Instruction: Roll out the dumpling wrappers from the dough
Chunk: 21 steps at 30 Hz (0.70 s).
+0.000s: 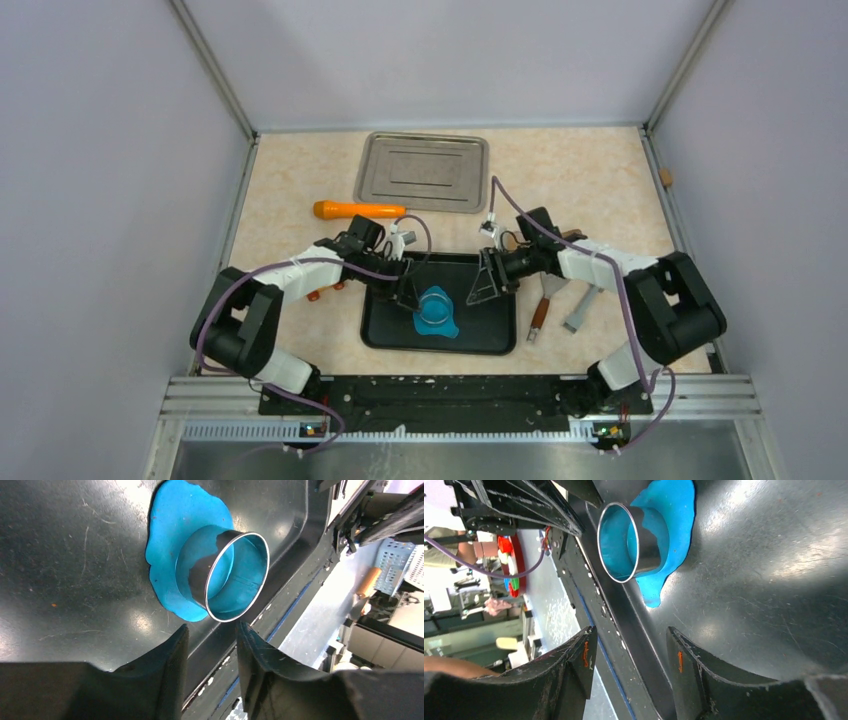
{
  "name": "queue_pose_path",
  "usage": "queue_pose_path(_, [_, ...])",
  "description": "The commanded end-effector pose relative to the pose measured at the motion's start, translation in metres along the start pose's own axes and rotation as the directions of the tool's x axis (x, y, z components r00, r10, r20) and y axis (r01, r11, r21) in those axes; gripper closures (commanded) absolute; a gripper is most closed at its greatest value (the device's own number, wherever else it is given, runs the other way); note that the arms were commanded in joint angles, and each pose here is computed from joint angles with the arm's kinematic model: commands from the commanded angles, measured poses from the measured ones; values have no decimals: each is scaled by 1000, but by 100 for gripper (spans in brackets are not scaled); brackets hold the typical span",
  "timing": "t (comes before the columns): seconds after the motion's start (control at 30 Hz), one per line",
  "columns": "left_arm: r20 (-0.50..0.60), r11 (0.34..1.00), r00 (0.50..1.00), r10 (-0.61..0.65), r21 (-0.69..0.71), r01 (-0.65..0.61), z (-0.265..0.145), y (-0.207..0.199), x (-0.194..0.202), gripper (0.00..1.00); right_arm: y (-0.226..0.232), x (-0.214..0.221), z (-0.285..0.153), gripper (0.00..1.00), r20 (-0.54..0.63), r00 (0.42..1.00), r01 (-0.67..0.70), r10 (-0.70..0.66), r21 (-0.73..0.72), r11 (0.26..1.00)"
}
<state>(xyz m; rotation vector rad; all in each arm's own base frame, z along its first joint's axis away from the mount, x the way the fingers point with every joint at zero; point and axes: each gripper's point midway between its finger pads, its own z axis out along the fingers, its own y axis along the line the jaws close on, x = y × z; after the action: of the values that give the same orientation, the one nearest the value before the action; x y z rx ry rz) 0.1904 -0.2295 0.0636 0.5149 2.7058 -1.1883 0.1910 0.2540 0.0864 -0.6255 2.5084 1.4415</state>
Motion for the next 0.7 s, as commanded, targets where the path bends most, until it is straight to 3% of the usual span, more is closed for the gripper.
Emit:
queue_pose_path(0.0, [78, 995, 995, -58, 91, 51, -5, -11, -12, 61, 13, -8, 18, 47, -26, 998, 50, -53, -96, 994])
queue_pose_path(0.17, [96, 976, 981, -167, 158, 151, -8, -8, -18, 62, 14, -12, 35, 50, -60, 996, 51, -59, -122, 991])
queue_pose_path(0.33, [84, 965, 982, -169, 216, 148, -7, -15, -17, 64, 13, -17, 45, 53, -70, 997, 30, -40, -135, 990])
queue_pose_path(0.67, [79, 976, 984, -158, 164, 143, -3, -5, -14, 73, 5, -13, 59, 57, -121, 992, 20, -34, -118, 993])
